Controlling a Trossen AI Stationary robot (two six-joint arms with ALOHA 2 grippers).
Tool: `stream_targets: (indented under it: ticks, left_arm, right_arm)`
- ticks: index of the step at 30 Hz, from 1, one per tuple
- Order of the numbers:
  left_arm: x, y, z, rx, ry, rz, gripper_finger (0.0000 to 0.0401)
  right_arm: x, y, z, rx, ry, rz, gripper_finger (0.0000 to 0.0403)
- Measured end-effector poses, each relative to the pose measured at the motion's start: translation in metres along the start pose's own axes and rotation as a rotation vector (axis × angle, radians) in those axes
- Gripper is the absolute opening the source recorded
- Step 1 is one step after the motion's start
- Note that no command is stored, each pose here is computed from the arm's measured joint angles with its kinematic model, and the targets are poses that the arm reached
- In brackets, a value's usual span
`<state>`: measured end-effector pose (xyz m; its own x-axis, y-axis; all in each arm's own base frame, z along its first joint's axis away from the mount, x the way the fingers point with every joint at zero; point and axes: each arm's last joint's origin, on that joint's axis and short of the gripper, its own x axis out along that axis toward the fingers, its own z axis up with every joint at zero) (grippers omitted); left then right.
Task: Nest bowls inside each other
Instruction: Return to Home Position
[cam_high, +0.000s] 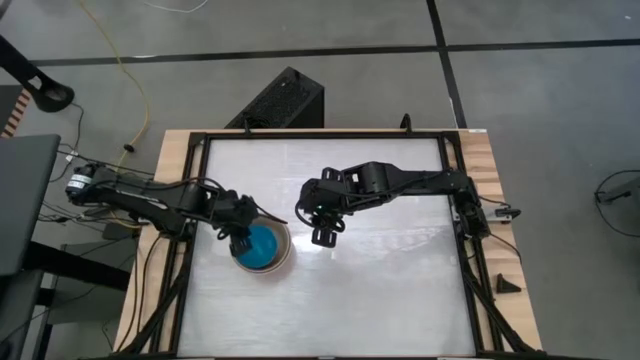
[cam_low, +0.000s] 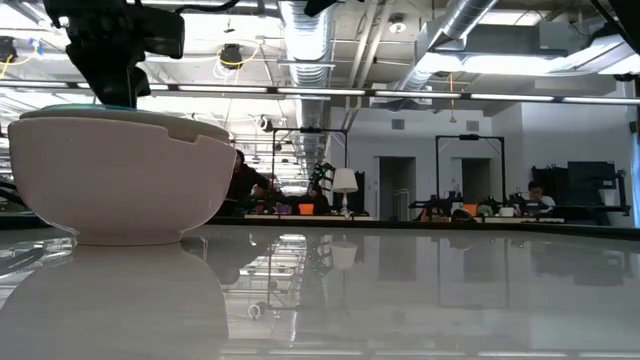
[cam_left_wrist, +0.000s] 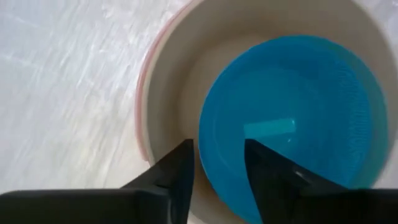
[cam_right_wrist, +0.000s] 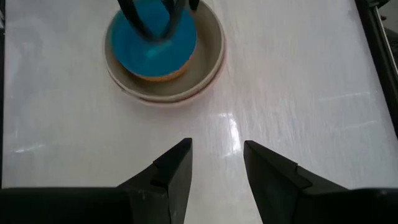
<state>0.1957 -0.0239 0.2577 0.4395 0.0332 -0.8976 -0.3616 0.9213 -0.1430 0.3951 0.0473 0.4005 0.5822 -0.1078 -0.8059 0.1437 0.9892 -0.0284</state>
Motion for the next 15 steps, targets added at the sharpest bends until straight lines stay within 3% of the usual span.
stream_targets:
  ticks: [7,15]
  left_arm:
    - [-0.032,0.0,0.018,0.088,-0.052,0.001,0.016]
    - [-0.083,0.001,0.04,0.241,-0.349,-0.018,0.0163]
  right_arm:
    - [-0.009,-0.003,-0.008,0.004,0.066,-0.011,0.0179]
    - [-0.049,-0.002,-0.022,-0.027,0.074,0.007,0.0179]
